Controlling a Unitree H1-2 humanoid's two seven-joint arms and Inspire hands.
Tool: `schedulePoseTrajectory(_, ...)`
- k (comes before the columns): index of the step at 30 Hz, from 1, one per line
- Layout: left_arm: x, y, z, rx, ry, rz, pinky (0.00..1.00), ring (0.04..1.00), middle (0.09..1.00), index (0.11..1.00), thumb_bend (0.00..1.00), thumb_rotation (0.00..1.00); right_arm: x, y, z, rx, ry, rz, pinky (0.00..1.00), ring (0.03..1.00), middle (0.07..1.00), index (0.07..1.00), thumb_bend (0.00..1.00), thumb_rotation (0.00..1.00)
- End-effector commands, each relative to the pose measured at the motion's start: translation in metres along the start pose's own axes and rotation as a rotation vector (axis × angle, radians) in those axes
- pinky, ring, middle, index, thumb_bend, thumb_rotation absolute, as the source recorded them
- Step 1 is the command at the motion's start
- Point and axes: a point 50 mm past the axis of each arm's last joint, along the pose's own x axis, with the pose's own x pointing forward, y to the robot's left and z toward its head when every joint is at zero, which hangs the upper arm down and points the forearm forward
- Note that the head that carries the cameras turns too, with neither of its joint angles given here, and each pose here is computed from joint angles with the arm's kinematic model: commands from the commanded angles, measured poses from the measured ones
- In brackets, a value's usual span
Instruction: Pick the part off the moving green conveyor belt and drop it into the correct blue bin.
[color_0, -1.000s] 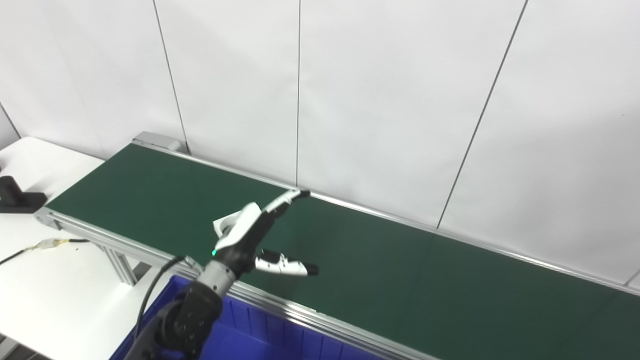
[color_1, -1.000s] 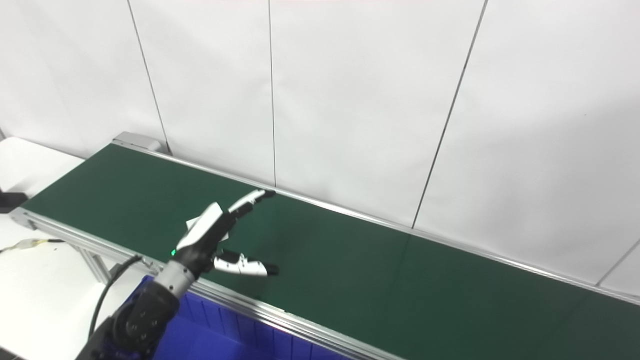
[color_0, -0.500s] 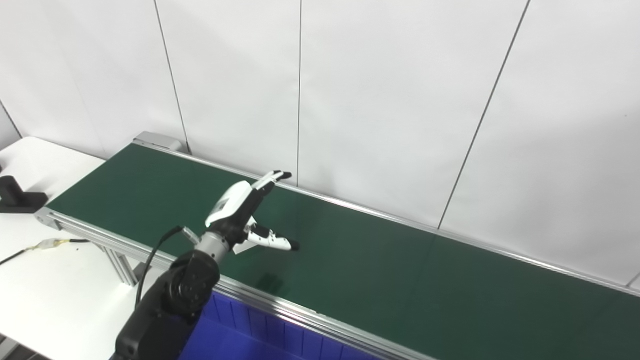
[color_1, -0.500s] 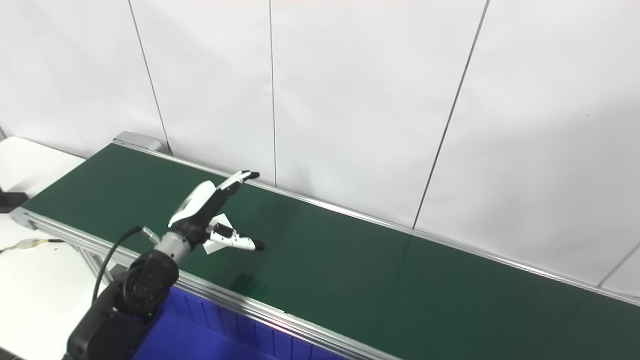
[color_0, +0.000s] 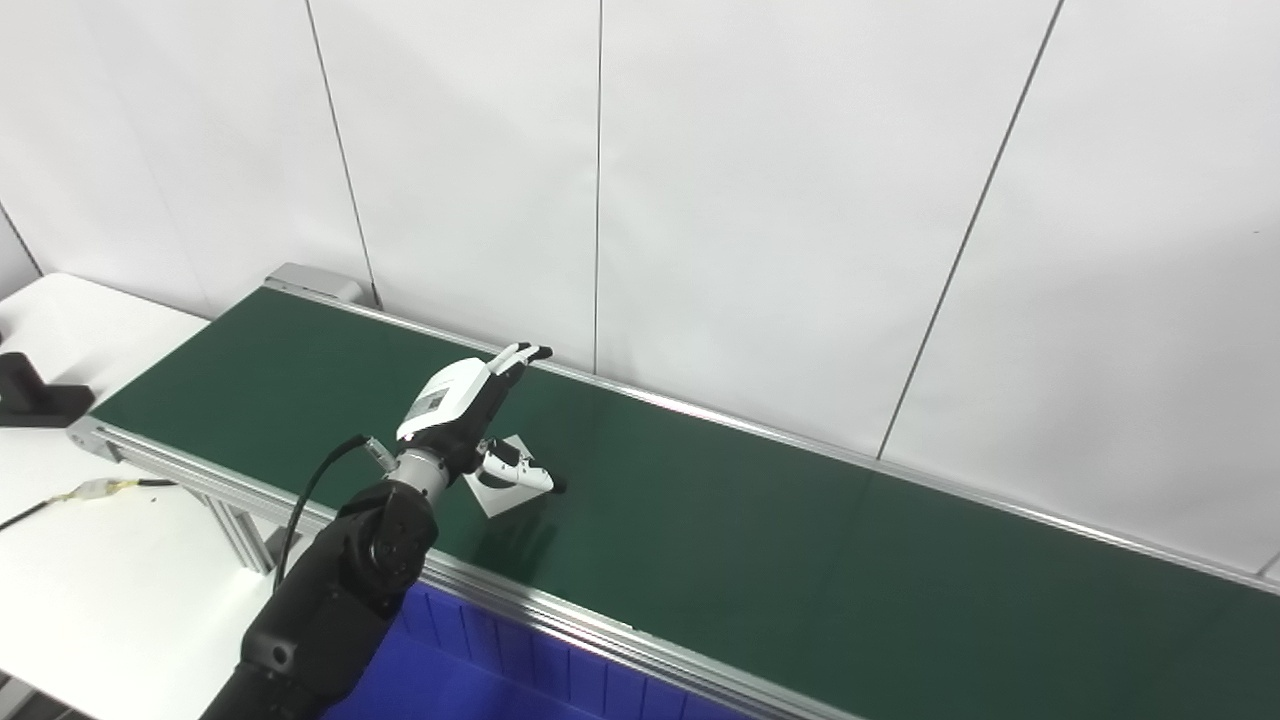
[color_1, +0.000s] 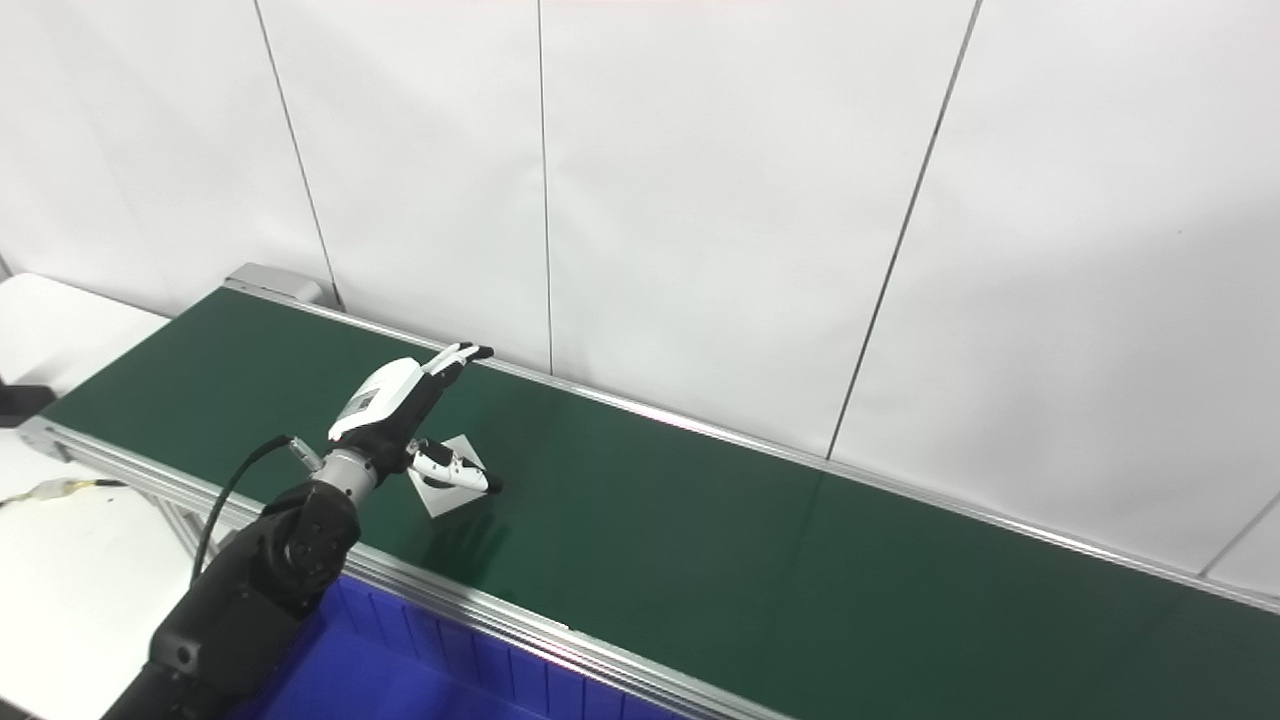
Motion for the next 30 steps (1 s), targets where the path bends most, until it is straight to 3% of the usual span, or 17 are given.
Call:
schedulePoseTrajectory(1,0.013,0.020,0.010,0.043,-0.042,0.073,0.88,0.955,0.991,0.930,0.82,0.14,0.005,-0.003,0.011,0.004,-0.094,-0.024,0.62,0.746,0.815,0.860,0.86,0.00)
schedulePoseTrajectory(7,0.020,0.007,0.006,0.139,-0.005,0.050,0.93,0.961,0.999,0.928,0.81,0.14,0.004,-0.002,0.011,0.005,-0.090,-0.023,0.62,0.752,0.817,0.862,0.86,0.00)
schedulePoseTrajectory(21,0.015,-0.031,0.006,0.150,0.018,-0.005,0.93,0.970,1.000,0.925,0.80,0.14,0.004,-0.001,0.012,0.013,-0.085,-0.027,0.62,0.748,0.815,0.861,0.87,0.01)
schedulePoseTrajectory(30,0.014,-0.038,0.006,0.207,0.014,-0.020,0.91,0.928,0.954,0.891,0.74,0.05,0.003,0.001,0.014,0.027,-0.084,-0.032,0.63,0.754,0.818,0.861,0.87,0.02)
